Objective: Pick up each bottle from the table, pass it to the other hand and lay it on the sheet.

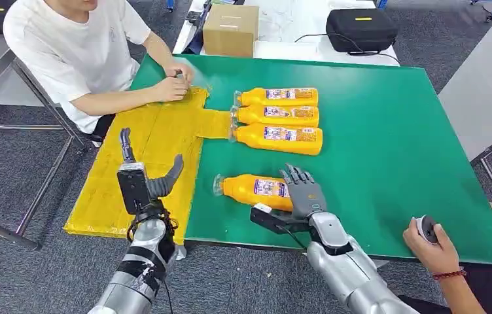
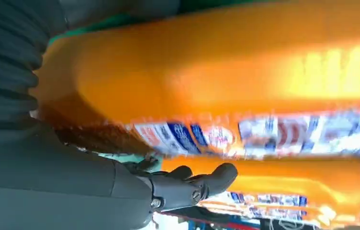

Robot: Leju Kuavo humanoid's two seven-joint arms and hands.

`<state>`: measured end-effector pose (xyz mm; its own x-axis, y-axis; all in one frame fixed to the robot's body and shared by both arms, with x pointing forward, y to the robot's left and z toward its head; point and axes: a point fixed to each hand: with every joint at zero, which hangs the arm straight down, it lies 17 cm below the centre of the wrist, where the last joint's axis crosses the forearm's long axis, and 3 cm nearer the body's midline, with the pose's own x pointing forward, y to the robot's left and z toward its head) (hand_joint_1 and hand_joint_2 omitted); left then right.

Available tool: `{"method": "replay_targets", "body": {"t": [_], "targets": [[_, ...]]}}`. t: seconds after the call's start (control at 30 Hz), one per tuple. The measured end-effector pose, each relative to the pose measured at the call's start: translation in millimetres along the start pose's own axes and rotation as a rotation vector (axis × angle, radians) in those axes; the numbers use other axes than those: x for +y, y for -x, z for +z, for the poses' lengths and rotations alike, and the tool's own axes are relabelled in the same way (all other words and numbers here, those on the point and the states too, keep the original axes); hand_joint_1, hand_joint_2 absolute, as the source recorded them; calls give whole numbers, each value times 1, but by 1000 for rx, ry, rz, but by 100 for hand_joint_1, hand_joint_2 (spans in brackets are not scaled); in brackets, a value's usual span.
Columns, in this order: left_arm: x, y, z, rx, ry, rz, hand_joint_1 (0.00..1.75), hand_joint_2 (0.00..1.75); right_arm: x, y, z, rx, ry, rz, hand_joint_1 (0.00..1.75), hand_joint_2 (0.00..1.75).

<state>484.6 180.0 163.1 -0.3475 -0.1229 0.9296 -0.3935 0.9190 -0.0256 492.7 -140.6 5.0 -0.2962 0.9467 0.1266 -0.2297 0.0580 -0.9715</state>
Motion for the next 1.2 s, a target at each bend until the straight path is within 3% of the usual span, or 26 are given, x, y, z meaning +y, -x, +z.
{"method": "replay_targets", "body": {"t": [0.2, 0.5, 0.87, 1.0, 1.13, 1.2], "targets": [[2, 1, -2, -3, 3, -9, 0, 175, 3, 11, -2, 43, -36, 36, 175, 175], [1, 4, -1, 9, 9, 8, 0, 175, 6, 64, -3, 152, -148, 157, 175, 175], [2, 5, -2, 11, 10, 12, 0, 175, 5, 77, -2, 169, -165, 152, 175, 175], [2, 7, 0, 16, 16, 17, 0, 175, 5, 44, -5, 14, -164, -99, 175, 175], [-2, 10, 8, 41, 34, 72, 0, 175, -12, -5, 5, -149, -38, -473, 175, 175], [-8, 10, 11, 56, 54, 124, 0, 175, -20, -20, 10, -179, 15, -554, 175, 175]]}}
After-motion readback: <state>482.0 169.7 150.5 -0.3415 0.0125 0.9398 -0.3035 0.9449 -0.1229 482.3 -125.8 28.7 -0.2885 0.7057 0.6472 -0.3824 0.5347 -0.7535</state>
